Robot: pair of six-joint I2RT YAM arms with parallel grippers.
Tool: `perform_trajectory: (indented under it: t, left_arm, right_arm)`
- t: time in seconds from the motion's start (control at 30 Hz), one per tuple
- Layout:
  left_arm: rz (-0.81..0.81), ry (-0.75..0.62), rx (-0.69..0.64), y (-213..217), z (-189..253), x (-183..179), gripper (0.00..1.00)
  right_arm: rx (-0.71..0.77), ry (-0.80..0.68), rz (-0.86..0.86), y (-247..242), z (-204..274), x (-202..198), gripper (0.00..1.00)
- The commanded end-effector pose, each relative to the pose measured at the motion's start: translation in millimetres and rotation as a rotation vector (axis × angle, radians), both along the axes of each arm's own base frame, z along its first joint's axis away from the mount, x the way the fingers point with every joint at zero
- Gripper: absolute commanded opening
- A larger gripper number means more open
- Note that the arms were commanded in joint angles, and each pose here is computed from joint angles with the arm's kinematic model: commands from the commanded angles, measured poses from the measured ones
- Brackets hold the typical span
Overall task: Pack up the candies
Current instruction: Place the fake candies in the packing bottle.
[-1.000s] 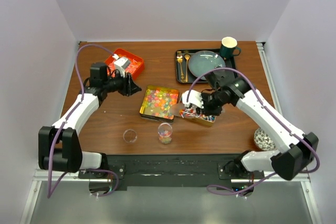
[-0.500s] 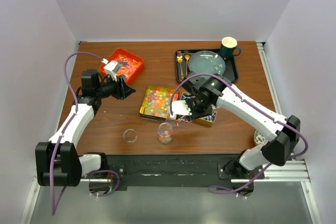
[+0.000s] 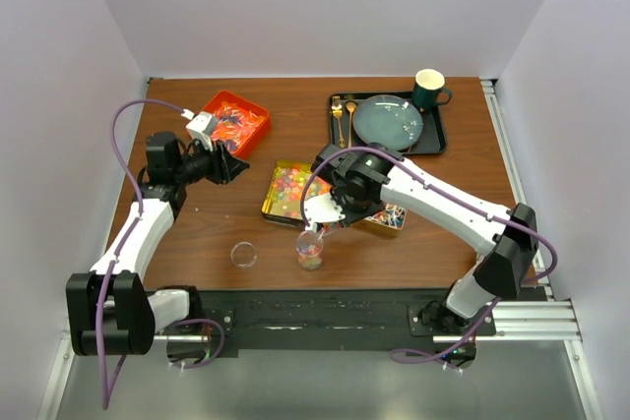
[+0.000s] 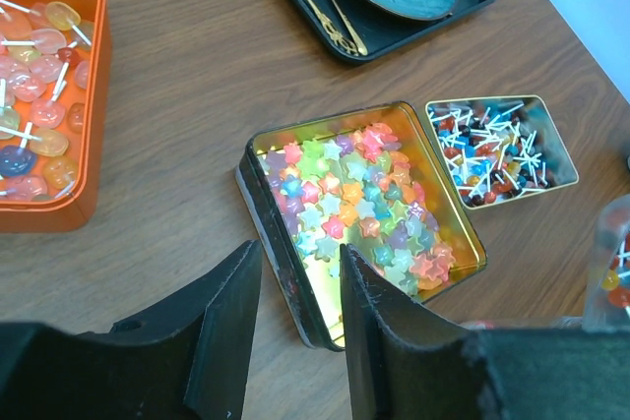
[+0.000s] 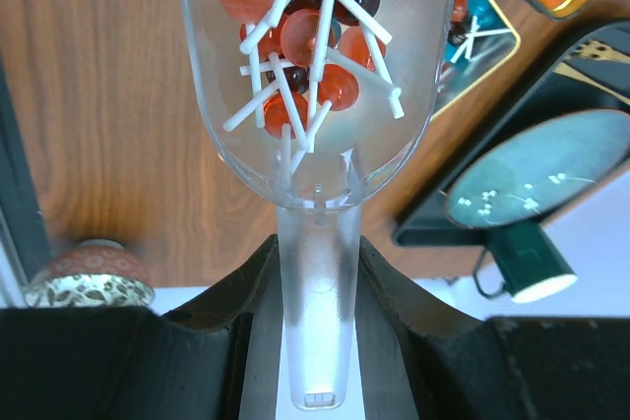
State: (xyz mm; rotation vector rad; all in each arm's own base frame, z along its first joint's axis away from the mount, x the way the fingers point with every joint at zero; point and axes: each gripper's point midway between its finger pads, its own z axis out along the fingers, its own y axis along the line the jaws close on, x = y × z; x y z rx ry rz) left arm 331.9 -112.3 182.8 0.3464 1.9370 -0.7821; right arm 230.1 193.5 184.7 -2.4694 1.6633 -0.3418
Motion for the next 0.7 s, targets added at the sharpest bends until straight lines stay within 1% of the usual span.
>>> perform_trajectory:
  t: [0.0,0.43,0.67]
  left_arm:
    - [0.021,-0.057,-0.009,4.8,13.1,5.1,0.42]
    - [0.037,-0.059,-0.026,7.8,15.5,5.8,0.43]
    - [0.036,-0.062,-0.032,7.2,15.9,5.9,0.43]
  right_arm:
    - [-0.164,-0.043,0.053,-24.4,22.4,-7.9,0.00]
    - [-0.296,-0.125,0.131,-28.4,30.8,-5.9,0.00]
    - [-0.334,-0.131,0.140,-34.3,29.6,-10.8,0.00]
